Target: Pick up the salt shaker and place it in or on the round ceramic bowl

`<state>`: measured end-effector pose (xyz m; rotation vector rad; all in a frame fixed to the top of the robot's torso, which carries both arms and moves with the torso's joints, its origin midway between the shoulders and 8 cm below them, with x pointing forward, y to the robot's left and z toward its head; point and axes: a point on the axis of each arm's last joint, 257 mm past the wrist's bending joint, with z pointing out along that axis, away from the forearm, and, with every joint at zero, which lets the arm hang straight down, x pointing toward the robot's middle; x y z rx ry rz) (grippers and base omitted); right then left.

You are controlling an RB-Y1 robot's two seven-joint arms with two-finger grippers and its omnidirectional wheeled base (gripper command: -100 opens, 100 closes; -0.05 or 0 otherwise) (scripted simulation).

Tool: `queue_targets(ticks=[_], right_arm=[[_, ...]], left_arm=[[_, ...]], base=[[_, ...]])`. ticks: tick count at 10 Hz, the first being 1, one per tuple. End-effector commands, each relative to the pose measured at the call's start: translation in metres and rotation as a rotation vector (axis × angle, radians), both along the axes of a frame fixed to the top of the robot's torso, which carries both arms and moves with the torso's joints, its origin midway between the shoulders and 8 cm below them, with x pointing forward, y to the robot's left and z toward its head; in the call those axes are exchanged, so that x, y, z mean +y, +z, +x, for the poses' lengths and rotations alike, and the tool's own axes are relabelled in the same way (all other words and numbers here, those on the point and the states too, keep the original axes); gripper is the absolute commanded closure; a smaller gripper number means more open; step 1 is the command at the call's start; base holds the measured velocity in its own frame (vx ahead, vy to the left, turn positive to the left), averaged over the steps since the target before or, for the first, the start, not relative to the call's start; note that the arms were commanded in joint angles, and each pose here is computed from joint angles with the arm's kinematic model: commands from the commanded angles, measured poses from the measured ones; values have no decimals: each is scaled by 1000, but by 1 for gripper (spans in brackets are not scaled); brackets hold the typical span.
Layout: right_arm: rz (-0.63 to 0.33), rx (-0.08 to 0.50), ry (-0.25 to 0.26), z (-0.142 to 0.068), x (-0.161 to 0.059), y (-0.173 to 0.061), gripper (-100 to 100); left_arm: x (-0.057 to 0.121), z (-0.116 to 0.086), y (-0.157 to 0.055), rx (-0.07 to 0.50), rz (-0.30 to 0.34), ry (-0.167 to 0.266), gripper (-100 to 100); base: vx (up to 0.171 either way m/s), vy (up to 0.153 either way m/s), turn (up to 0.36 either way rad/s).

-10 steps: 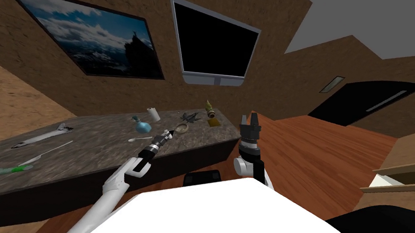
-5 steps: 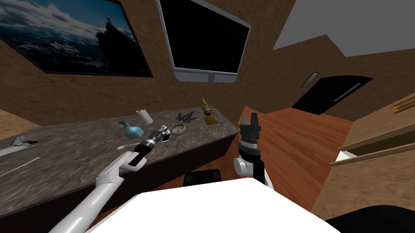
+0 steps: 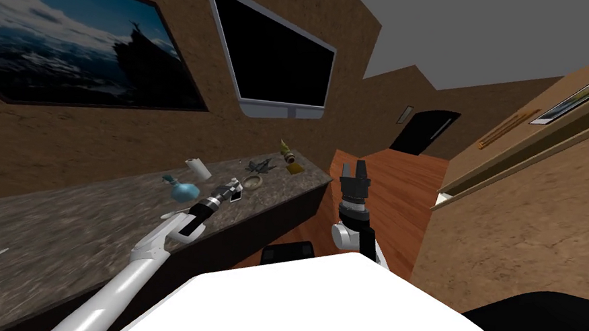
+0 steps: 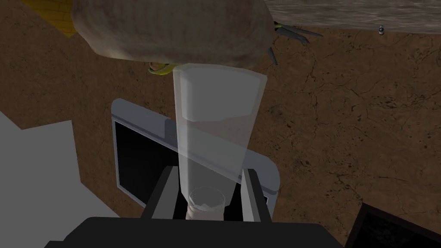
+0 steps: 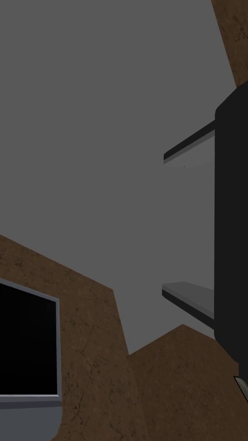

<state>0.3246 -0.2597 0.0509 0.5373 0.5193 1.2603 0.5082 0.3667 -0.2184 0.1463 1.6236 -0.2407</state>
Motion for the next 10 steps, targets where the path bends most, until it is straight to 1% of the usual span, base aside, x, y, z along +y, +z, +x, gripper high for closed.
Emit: queue_targets(ticks=[1, 3, 5, 6, 7, 8, 10], right_arm=[[0, 0, 0, 0, 0, 0, 0], [0, 0, 0, 0, 0, 0, 0], [0, 0, 0, 0, 0, 0, 0], [0, 0, 0, 0, 0, 0, 0], [0, 0, 0, 0, 0, 0, 0], [0, 0, 0, 0, 0, 0, 0], [0, 0, 0, 0, 0, 0, 0]], left_arm=[[-3, -2, -4, 21, -17, -12, 100], [3, 0, -3, 39, -30, -12, 100], [17, 7, 9, 45, -29, 3, 100], [21, 9, 14, 44, -27, 8, 100], [29, 14, 23, 40, -24, 17, 100], [32, 17, 28, 38, -24, 20, 100], [39, 26, 48, 25, -29, 27, 100]], base=[[-62, 51, -158], [-51, 48, -201], [-17, 48, -247], [-4, 41, -177], [2, 31, -196], [1, 24, -154], [-3, 16, -236]])
